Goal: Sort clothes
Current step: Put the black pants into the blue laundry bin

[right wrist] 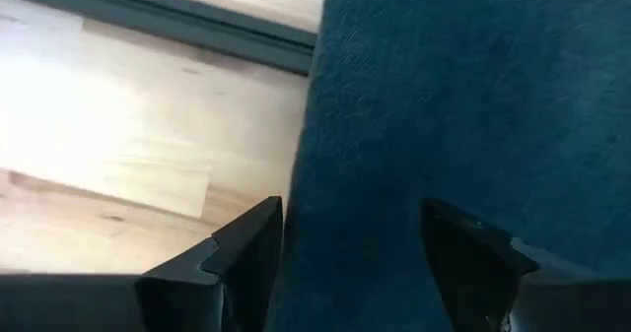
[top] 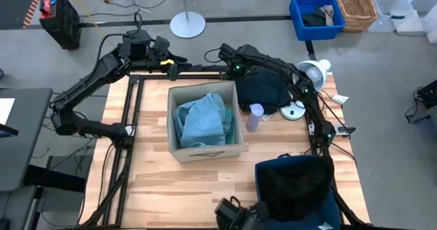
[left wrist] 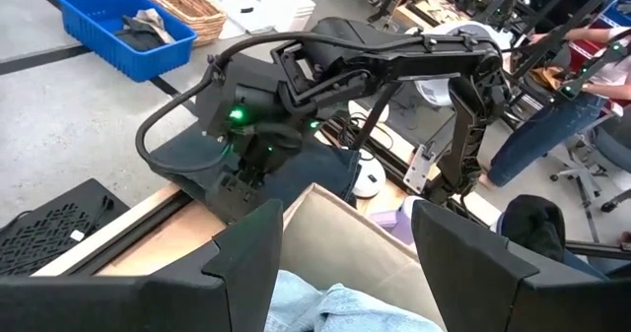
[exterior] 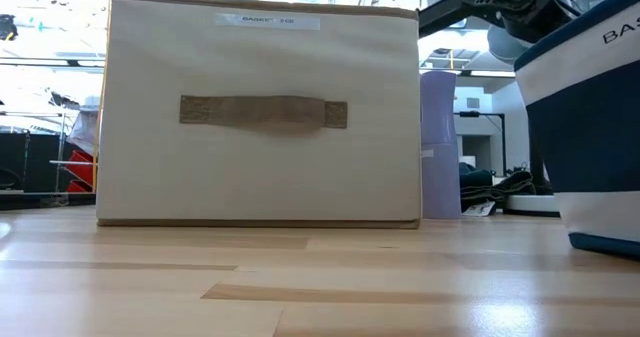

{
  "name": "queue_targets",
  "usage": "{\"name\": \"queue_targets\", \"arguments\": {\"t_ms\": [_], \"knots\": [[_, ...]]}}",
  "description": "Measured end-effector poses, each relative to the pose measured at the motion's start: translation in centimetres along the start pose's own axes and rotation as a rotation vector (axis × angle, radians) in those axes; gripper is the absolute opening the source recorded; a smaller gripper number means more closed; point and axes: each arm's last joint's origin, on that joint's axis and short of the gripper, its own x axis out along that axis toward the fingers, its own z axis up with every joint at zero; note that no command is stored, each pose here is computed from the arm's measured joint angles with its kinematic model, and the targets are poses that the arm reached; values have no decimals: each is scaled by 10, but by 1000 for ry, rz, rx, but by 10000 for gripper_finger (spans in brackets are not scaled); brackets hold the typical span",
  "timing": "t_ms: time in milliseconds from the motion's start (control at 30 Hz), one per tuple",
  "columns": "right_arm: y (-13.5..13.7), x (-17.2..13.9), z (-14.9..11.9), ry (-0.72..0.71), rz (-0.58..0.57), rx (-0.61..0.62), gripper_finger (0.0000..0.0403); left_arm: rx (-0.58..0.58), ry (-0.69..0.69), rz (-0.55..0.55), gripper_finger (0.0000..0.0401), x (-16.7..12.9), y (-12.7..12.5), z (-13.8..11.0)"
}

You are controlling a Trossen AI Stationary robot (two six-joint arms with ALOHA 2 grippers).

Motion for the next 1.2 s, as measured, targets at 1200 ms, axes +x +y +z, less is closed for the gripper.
{"name": "queue_targets", "arguments": {"t_ms": [1200], "knots": [[-16, 0, 3, 22, -104, -50, 256, 10, 11, -34, 219, 0, -1, 0]]}}
